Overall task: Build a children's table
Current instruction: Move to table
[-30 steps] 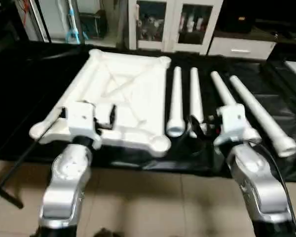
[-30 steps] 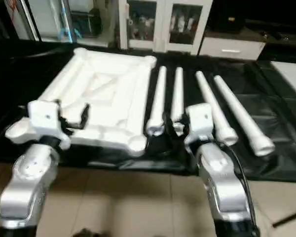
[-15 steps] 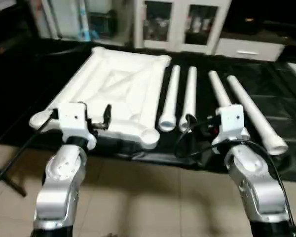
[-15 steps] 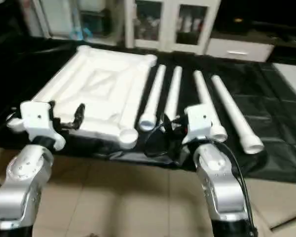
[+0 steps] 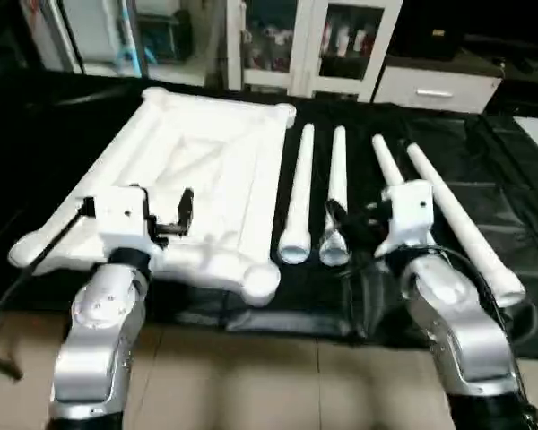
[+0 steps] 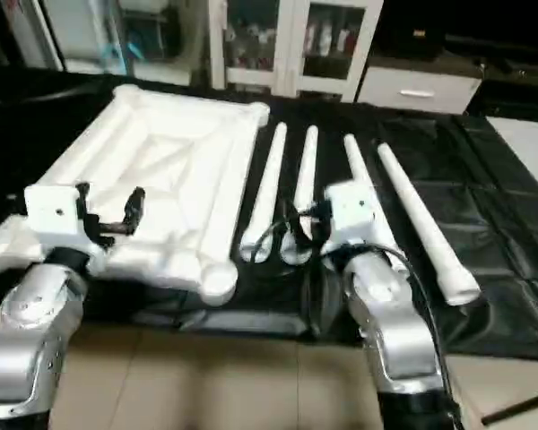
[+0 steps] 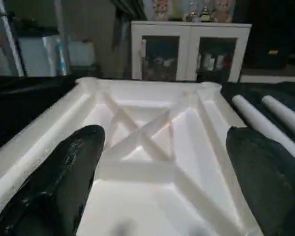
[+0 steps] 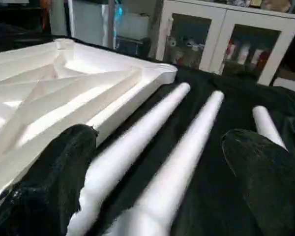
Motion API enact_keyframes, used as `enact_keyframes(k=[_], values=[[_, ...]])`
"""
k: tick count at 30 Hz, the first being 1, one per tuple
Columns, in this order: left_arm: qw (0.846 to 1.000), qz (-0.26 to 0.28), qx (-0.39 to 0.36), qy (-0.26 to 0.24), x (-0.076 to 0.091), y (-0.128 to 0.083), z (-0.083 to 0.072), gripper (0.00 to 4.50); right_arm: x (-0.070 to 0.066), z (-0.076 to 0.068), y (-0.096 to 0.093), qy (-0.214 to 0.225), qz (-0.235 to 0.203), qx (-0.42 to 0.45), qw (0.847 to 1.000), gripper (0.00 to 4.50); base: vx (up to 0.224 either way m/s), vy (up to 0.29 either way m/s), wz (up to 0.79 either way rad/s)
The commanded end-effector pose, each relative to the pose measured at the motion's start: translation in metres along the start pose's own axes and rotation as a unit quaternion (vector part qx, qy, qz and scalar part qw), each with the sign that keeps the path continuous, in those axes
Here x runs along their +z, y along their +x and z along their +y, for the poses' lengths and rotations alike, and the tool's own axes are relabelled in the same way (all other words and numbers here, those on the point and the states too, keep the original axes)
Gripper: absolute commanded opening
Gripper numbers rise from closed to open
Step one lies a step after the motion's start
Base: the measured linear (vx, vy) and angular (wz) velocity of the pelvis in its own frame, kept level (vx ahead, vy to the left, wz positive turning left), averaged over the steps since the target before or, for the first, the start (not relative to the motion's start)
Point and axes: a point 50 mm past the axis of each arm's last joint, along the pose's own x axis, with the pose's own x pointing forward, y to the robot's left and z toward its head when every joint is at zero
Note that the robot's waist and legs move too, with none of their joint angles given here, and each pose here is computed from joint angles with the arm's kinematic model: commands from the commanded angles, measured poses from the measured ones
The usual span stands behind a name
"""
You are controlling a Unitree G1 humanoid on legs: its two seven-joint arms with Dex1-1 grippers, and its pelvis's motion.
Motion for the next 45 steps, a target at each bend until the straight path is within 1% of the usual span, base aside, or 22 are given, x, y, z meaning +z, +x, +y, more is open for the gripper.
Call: enact_keyframes(k=[1,6,11,13,14,16,17,21,23,24,25,26,30,31,32,33,36,38,39,41,43,45], values=[[1.000,-0.001,-0.018,-0.006,0.001,0.001,-0.009,4.45,-0.002,-0.010,-0.003,-0.002,0.006,-0.016,1.000,4.50,0.169,-0.052,0.04],[1.000,-0.001,-0.028,-0.008,0.002,0.001,-0.011,4.45,-0.002,-0.010,-0.003,-0.001,0.007,-0.019,1.000,4.50,0.148,-0.004,0.10],[0.997,-0.028,-0.060,-0.035,0.007,-0.002,-0.017,4.45,-0.001,-0.011,-0.003,-0.002,0.005,-0.020,1.000,4.50,0.115,0.085,0.04],[0.992,-0.019,-0.126,-0.019,0.004,-0.007,-0.021,4.45,0.003,-0.016,-0.003,-0.005,-0.002,-0.020,1.000,4.50,0.154,0.050,0.05],[0.992,-0.019,-0.126,-0.019,0.004,-0.007,-0.021,4.45,0.003,-0.016,-0.003,-0.005,-0.002,-0.020,1.000,4.50,0.000,0.000,0.00],[0.979,-0.002,-0.204,0.010,-0.001,-0.016,-0.019,4.45,0.009,-0.019,-0.003,-0.009,-0.013,0.008,1.000,4.50,0.000,0.000,0.00],[0.970,0.008,-0.241,0.020,-0.002,-0.021,-0.013,4.45,0.014,-0.020,-0.004,-0.008,-0.018,0.043,0.999,4.50,0.000,0.000,0.00],[0.960,0.016,-0.279,0.014,0.002,-0.025,-0.004,4.45,0.019,-0.018,-0.008,-0.013,-0.015,0.107,0.994,4.50,0.000,0.000,0.00],[0.935,0.038,-0.353,0.022,0.008,-0.029,0.001,4.45,0.021,-0.017,-0.014,-0.034,0.007,0.196,0.980,4.50,-0.031,0.000,0.03],[0.915,0.060,-0.397,0.039,0.008,-0.030,0.002,4.45,0.021,-0.017,-0.019,-0.051,0.025,0.249,0.967,4.50,-0.087,-0.005,0.11],[0.908,0.068,-0.412,0.044,0.008,-0.031,0.002,4.45,0.021,-0.018,-0.021,-0.056,0.031,0.264,0.962,4.50,-0.056,-0.011,0.10],[0.908,0.068,-0.412,0.044,0.008,-0.031,0.002,4.45,0.021,-0.018,-0.021,-0.056,0.031,0.265,0.962,4.50,-0.052,-0.011,0.10],[0.855,0.132,-0.496,0.075,-0.001,-0.037,0.001,4.45,0.015,-0.021,-0.035,-0.090,0.093,0.359,0.924,4.50,0.000,0.000,0.00],[0.853,0.134,-0.498,0.079,-0.001,-0.037,0.001,4.45,0.015,-0.021,-0.036,-0.093,0.098,0.365,0.921,4.50,0.000,0.000,0.00],[0.844,0.149,-0.506,0.096,-0.005,-0.035,0.003,4.45,0.013,-0.021,-0.041,-0.106,0.117,0.391,0.907,4.50,0.000,0.000,0.00],[0.835,0.162,-0.515,0.107,-0.008,-0.034,0.004,4.45,0.013,-0.020,-0.044,-0.104,0.123,0.406,0.900,4.50,0.000,0.000,0.00],[0.815,0.188,-0.532,0.129,-0.014,-0.032,0.008,4.45,0.016,-0.015,-0.047,-0.101,0.124,0.428,0.890,4.50,0.000,0.000,0.00],[0.808,0.198,-0.536,0.147,-0.017,-0.032,0.010,4.45,0.015,-0.012,-0.048,-0.100,0.130,0.435,0.885,4.50,0.000,0.000,0.00],[0.798,0.211,-0.542,0.157,-0.020,-0.032,0.013,4.45,0.012,-0.008,-0.052,-0.105,0.138,0.453,0.875,4.50,0.000,0.000,0.00],[0.788,0.223,-0.549,0.166,-0.022,-0.032,0.017,4.45,0.011,-0.006,-0.056,-0.112,0.147,0.470,0.863,4.50,0.000,0.000,0.00],[0.786,0.225,-0.550,0.167,-0.022,-0.031,0.018,4.45,0.011,-0.006,-0.057,-0.114,0.148,0.472,0.862,4.50,0.000,0.000,0.00],[0.781,0.225,-0.554,0.179,-0.024,-0.028,0.021,4.17,0.012,-0.006,-0.059,-0.112,0.152,0.479,0.857,4.50,0.000,0.000,0.00]])
